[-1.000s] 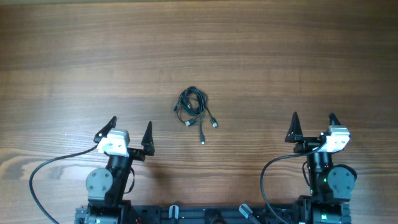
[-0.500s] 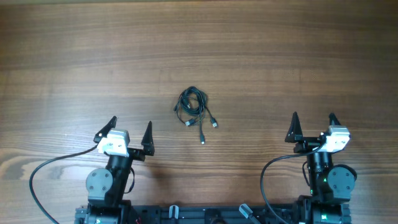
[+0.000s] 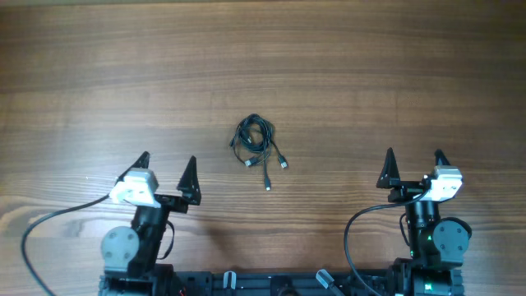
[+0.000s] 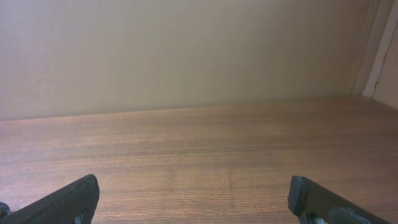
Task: Untangle cables
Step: 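Reach the left gripper forward and down onto the black cable bundle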
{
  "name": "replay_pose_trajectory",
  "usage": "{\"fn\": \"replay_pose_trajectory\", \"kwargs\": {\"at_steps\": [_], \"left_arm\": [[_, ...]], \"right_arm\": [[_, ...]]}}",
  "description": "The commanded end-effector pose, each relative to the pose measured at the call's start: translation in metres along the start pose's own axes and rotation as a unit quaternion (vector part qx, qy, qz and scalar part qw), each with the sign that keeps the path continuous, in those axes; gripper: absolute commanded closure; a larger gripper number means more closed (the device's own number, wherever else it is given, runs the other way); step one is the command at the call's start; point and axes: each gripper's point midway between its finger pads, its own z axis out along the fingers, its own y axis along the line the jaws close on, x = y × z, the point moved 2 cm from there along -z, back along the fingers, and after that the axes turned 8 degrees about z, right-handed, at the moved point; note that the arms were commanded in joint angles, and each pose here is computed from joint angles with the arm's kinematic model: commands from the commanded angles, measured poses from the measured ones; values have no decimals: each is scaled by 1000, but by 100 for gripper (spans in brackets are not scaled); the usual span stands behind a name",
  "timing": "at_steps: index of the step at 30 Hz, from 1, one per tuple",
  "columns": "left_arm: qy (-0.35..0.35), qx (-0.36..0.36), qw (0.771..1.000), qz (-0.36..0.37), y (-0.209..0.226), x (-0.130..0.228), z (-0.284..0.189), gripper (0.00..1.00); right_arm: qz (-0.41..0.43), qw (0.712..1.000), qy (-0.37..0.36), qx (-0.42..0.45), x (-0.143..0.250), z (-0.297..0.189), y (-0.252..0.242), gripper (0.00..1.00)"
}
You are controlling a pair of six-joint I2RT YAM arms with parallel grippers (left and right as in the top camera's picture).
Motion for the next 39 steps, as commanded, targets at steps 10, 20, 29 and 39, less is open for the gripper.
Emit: {"fn": "replay_pose_trajectory", "kwargs": {"at_steps": [10, 20, 29, 39], "left_arm": [[155, -24, 986, -54, 3, -62, 77, 0], [307, 65, 948, 44, -54, -26, 182, 0], [418, 99, 903, 34, -72, 82, 212, 22], [489, 82, 865, 74, -83, 167, 216, 42]], "right_arm": [[6, 1000, -4, 3, -1, 0, -1, 0], [6, 1000, -4, 3, -1, 0, -1, 0], [6, 1000, -4, 3, -1, 0, -1, 0], [6, 1000, -4, 3, -1, 0, -1, 0]]}}
